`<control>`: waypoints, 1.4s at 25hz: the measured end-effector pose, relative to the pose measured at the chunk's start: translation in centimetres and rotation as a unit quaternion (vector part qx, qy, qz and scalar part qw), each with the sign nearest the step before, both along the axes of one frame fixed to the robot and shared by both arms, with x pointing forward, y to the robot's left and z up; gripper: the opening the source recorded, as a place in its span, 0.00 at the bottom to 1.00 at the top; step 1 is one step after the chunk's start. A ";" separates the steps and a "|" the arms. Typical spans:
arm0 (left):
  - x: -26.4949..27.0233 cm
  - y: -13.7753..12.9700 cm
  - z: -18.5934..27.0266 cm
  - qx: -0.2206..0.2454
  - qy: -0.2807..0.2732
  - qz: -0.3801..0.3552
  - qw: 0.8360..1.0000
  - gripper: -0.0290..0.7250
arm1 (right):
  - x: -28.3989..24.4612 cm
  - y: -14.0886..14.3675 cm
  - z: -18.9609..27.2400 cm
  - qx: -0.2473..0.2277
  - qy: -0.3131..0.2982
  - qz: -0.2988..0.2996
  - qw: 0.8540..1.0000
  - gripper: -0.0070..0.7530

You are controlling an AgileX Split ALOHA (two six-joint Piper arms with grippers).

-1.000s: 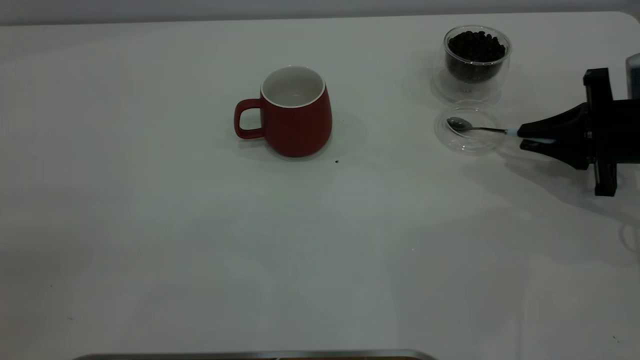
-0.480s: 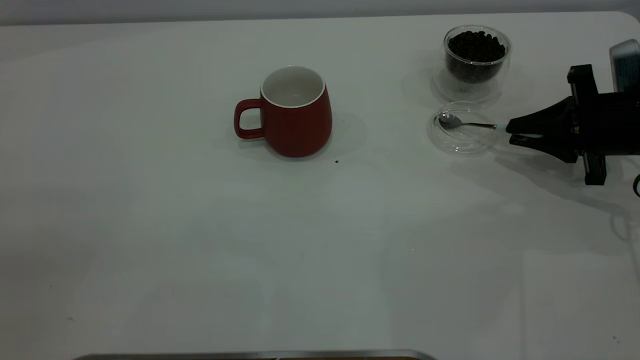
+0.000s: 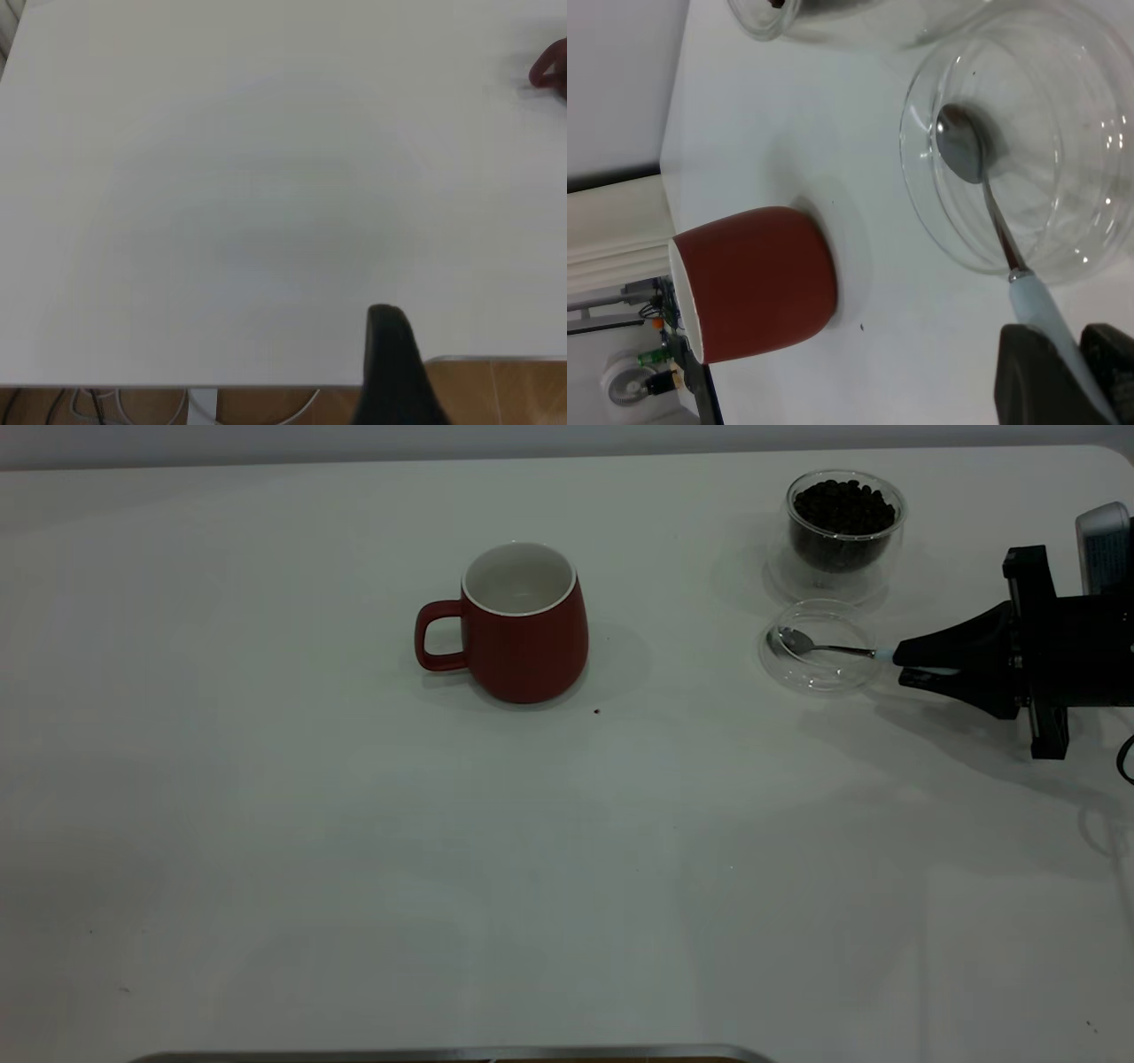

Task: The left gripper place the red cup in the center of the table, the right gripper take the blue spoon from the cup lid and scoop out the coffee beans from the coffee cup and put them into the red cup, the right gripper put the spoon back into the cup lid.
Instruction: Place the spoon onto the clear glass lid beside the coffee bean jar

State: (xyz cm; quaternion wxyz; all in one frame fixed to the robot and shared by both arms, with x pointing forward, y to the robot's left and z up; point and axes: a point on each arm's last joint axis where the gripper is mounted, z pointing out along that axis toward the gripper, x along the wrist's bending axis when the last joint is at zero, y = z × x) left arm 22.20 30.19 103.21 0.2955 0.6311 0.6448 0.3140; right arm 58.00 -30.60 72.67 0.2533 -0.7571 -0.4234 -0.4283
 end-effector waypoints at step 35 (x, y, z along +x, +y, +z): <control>0.0 0.0 0.0 -0.001 0.000 0.000 1.000 0.75 | -0.1 0.5 0.0 0.007 0.006 0.006 1.000 0.69</control>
